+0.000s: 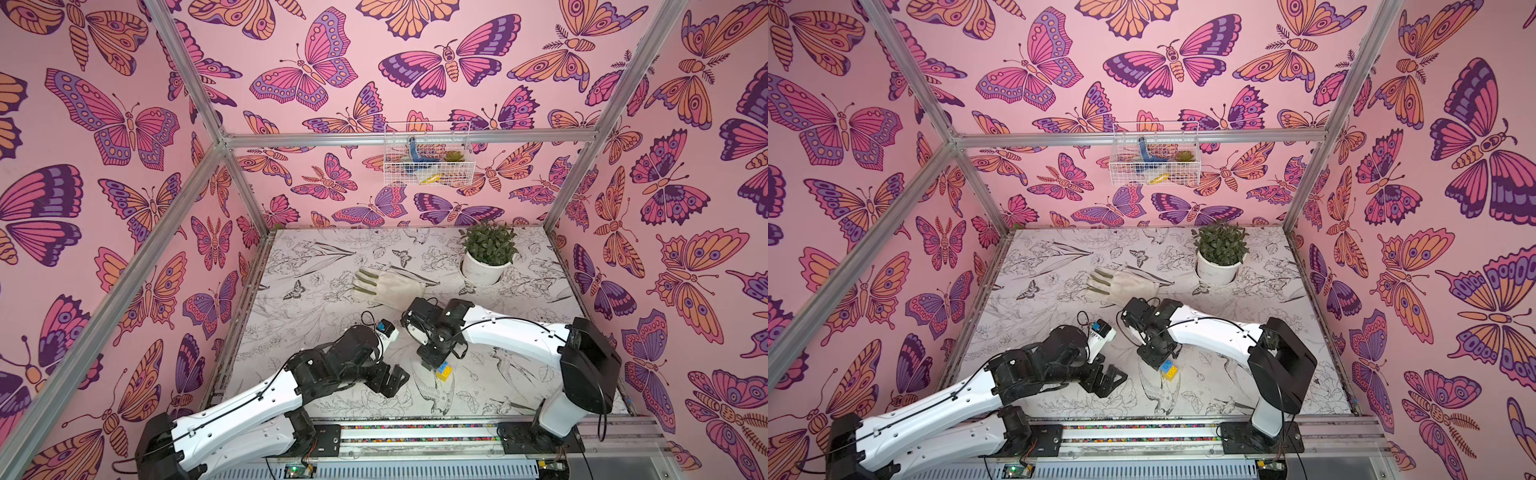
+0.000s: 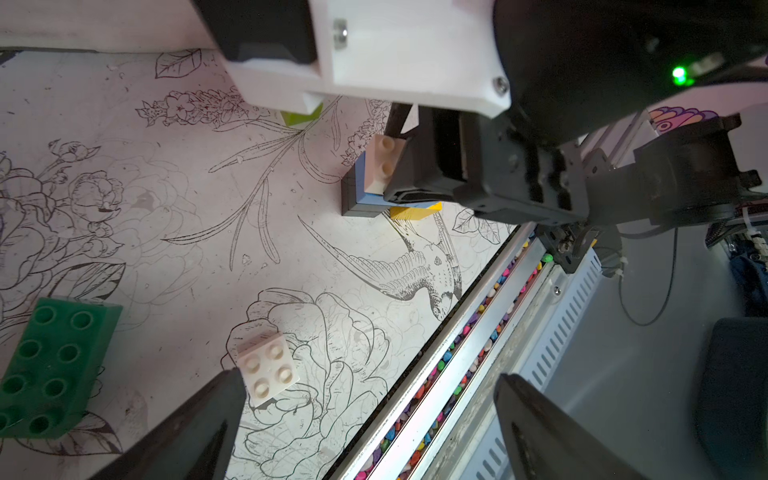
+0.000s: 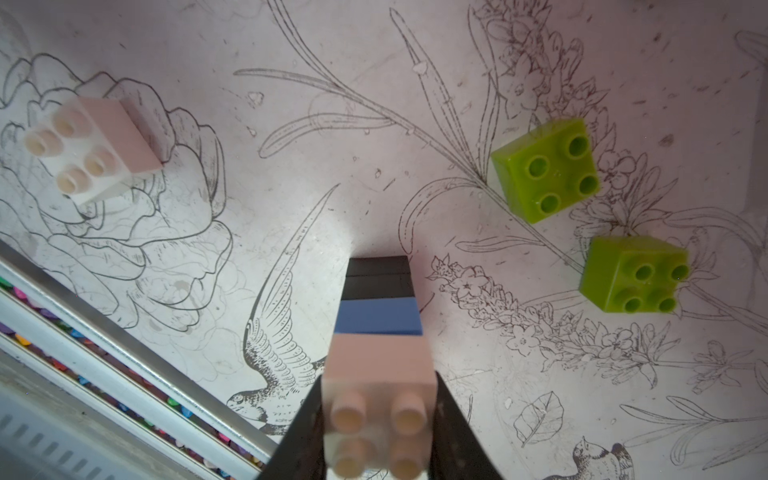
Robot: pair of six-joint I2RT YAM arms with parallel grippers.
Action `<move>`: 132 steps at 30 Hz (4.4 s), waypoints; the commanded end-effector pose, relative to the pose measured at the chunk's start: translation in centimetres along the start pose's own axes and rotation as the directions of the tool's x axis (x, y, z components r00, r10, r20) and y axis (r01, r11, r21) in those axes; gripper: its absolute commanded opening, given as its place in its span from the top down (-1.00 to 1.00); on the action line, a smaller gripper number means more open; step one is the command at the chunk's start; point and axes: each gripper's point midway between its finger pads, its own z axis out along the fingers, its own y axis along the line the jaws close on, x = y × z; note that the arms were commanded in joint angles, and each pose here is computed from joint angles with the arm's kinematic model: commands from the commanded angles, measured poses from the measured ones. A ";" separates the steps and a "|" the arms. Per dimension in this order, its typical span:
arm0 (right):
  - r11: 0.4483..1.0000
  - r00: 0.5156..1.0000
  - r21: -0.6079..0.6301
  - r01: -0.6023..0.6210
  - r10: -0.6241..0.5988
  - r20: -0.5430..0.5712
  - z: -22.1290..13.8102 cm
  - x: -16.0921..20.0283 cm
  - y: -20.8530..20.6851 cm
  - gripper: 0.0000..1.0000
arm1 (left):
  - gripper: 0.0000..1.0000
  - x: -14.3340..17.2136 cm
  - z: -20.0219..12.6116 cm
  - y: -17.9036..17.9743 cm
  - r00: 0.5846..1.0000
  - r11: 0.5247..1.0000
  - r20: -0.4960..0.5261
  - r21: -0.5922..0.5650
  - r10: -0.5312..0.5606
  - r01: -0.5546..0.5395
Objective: Assemble a giraffe with lego
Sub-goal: Assemble the lego brick with the lego brick.
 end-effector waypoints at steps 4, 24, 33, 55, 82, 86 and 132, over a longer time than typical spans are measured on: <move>1.000 0.974 0.001 -0.013 0.013 -0.228 3.9 4.0 -0.1 0.69 | -1.00 -0.6 -0.2 0.3 1.000 0.999 0.022 -0.032 0.014 -0.013; 0.990 0.967 -0.005 -0.138 0.134 -0.219 6.1 5.3 0.6 0.64 | -1.00 -1.2 0.3 0.8 1.000 0.998 0.019 -0.066 0.016 -0.015; 0.996 0.964 0.029 -0.082 0.087 -0.251 7.2 6.8 0.7 0.63 | -1.00 -1.2 0.1 0.9 0.999 0.998 0.036 -0.069 -0.010 0.013; 0.999 0.998 0.005 -0.037 0.037 -0.060 5.2 5.2 1.1 0.44 | -1.00 -1.6 -0.2 1.0 0.997 0.997 0.070 -0.071 -0.039 0.044; 0.995 0.979 -0.043 -0.091 0.097 0.177 -1.1 3.0 0.9 -0.70 | -1.00 -1.4 -0.4 1.8 0.992 0.991 0.094 -0.101 -0.078 0.088; 0.990 0.960 -0.050 -0.134 0.142 0.242 -3.1 2.1 0.1 -0.77 | -1.00 -1.5 -0.4 1.8 0.992 0.991 0.096 -0.103 -0.078 0.088; 1.000 0.999 -0.023 0.021 -0.020 0.039 1.9 2.7 0.1 0.93 | -1.00 -0.6 -0.6 1.9 0.999 0.993 0.041 -0.116 -0.004 0.008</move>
